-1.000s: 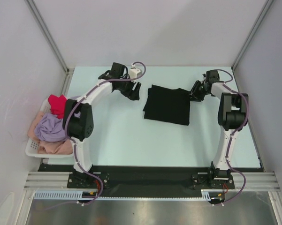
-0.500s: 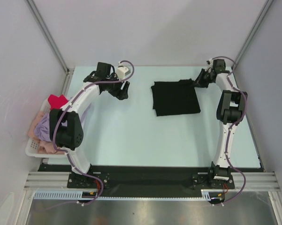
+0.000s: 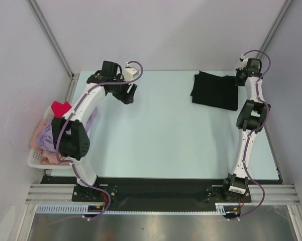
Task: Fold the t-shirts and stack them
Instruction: Neatly place the folded tshirt to the corner
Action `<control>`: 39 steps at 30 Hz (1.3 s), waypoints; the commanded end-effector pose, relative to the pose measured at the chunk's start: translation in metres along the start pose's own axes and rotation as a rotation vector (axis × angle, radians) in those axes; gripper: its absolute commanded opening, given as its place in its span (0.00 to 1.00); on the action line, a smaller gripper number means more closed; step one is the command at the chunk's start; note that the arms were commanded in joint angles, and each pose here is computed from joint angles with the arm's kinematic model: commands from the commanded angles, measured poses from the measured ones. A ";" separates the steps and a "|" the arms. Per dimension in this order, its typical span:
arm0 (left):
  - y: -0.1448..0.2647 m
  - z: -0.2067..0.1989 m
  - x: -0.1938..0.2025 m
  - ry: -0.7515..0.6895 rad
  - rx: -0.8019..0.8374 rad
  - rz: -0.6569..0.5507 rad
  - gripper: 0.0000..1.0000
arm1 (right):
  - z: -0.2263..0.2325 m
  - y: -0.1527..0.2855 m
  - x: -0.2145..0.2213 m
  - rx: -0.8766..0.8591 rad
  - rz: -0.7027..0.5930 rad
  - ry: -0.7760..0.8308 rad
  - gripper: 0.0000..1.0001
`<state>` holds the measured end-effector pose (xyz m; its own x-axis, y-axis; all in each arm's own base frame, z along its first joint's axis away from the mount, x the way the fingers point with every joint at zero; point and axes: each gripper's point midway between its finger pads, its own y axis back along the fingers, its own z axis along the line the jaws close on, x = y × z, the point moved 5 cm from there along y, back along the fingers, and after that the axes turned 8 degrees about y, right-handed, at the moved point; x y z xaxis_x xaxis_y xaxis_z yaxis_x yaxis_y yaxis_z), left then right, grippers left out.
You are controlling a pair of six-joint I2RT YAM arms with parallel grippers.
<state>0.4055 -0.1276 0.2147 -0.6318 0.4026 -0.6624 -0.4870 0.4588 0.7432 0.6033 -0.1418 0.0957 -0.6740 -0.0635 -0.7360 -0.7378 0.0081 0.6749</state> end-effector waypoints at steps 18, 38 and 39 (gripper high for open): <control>-0.004 0.027 -0.006 0.004 -0.139 0.123 0.72 | -0.112 -0.005 -0.065 0.531 -0.309 0.452 0.01; 0.037 0.010 0.005 -0.034 -0.108 0.026 0.73 | -0.043 0.133 -0.110 0.405 -0.317 0.061 1.00; 0.047 0.006 0.004 -0.035 -0.107 -0.001 0.73 | -0.026 0.130 -0.102 0.355 -0.289 0.050 1.00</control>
<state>0.3941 -0.1049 0.2037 -0.7041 0.4570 -0.5435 -0.4452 0.3121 0.8393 0.6007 -0.2003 0.2211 -0.4827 -0.2883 -0.8270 -0.8385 0.4248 0.3413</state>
